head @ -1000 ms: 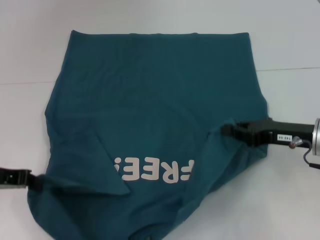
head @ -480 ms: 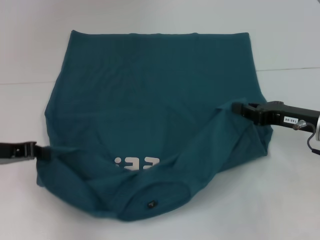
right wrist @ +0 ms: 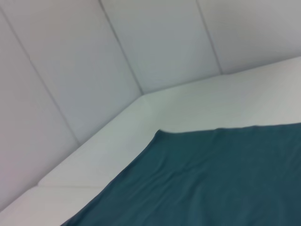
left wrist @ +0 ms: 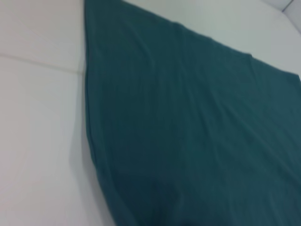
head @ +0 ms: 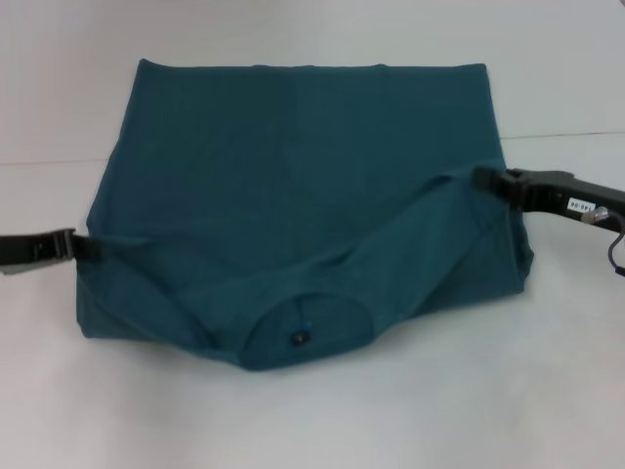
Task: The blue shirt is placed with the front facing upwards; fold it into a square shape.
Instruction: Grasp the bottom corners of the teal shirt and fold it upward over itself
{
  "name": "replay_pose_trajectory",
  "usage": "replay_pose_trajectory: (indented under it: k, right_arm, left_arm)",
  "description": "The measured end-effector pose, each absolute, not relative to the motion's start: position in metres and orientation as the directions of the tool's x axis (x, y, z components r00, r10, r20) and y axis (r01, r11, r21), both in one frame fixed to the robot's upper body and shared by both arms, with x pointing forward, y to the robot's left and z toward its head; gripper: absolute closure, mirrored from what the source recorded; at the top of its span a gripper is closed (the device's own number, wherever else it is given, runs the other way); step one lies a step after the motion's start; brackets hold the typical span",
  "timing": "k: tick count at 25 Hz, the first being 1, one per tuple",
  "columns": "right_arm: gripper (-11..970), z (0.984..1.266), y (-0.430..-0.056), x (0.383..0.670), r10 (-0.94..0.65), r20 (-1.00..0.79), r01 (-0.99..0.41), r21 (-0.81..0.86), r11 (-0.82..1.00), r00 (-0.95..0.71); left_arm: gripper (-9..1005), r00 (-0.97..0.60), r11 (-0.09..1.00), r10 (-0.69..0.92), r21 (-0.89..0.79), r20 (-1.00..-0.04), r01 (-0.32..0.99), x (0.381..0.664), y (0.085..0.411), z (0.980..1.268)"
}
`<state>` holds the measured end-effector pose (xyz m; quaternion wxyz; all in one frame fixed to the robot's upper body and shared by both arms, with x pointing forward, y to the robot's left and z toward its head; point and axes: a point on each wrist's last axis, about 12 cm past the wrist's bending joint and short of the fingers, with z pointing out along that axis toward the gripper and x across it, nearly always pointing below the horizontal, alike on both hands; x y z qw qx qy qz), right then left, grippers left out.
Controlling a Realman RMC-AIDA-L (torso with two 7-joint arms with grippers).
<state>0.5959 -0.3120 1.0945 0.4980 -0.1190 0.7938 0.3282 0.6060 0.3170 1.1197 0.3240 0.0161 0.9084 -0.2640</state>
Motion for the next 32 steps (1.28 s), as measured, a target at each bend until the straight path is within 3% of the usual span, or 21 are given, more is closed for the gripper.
replay_pose_trajectory:
  k: [14,32]
  right_arm:
    - [923,1.094,-0.327,0.594,0.223,-0.874,-0.445,0.421,0.791,-0.431]
    - [921,1.097,-0.332,0.608,0.2,-0.909,-0.382,0.343,0.858,-0.367]
  left_arm:
    - [961,-0.691,0.875,-0.185,-0.437,-0.699,0.208,0.622,0.315,1.128]
    - [961,-0.569,0.904,-0.135,-0.336,-0.811,0.265,0.65,0.291,1.13]
